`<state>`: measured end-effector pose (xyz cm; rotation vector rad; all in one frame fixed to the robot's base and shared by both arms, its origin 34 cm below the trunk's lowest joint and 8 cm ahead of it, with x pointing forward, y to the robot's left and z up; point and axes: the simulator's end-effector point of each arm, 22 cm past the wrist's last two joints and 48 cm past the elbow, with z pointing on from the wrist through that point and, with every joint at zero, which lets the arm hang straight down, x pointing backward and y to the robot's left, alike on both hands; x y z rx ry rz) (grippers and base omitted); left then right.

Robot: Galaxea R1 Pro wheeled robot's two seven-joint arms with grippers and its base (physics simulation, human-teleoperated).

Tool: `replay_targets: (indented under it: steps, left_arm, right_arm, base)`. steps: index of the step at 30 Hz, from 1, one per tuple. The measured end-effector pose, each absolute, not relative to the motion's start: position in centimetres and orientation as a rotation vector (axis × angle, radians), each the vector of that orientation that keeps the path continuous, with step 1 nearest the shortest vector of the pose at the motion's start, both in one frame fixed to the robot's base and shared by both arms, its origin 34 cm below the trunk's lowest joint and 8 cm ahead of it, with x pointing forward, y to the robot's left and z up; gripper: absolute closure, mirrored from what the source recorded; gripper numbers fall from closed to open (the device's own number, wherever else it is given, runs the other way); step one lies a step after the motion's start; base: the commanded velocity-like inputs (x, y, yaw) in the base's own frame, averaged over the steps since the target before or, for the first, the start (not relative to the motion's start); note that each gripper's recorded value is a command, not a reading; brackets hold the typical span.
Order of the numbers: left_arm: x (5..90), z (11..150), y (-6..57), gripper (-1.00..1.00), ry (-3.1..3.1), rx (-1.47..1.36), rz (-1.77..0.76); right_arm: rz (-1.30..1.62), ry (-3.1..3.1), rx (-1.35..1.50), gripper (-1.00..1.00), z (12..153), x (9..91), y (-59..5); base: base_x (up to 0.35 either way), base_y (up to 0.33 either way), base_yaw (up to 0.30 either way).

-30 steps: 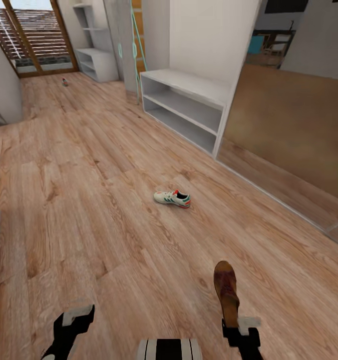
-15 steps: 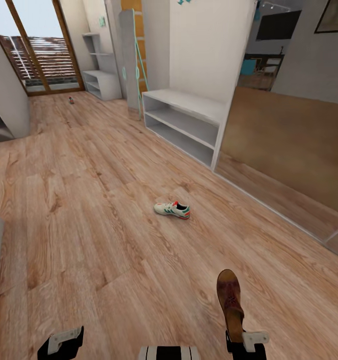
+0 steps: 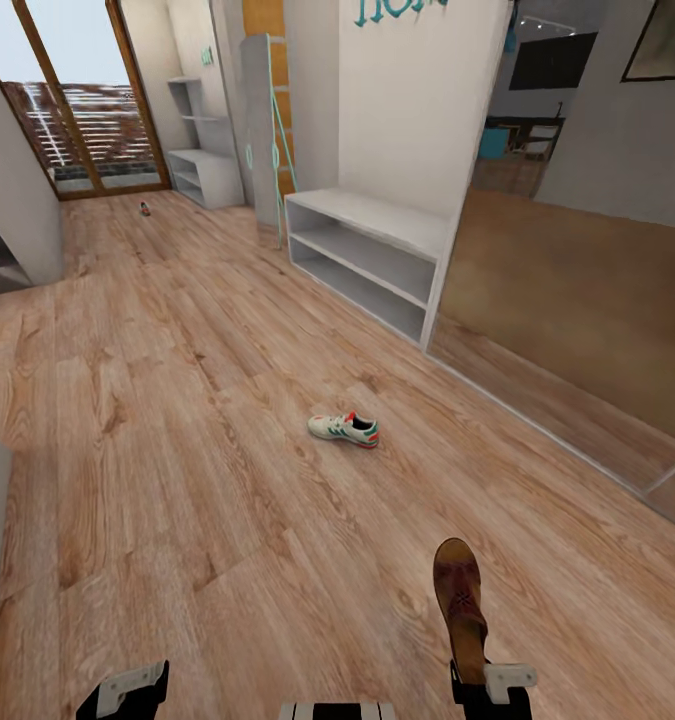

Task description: Pick up the two gym shoes and the two sandals from the corridor floor and place them onto the hallstand (shoe rack) in the corridor, making sure they are on the rack and not on the floor. Arrange them so the two gym shoes are next to each other and the two sandals are next to each other.

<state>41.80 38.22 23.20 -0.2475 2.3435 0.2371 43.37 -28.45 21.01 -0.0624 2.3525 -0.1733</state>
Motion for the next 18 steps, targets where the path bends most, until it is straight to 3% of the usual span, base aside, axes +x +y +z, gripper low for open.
replay_targets:
  steps: [18]
  left_arm:
    - [42.5,25.8,37.7,-1.0,2.349,-0.234,0.229]
  right_arm:
    - [-0.174,2.355,-0.069,1.0,23.6,43.9,-28.6]
  base:
    - [0.0,0.0,0.0]
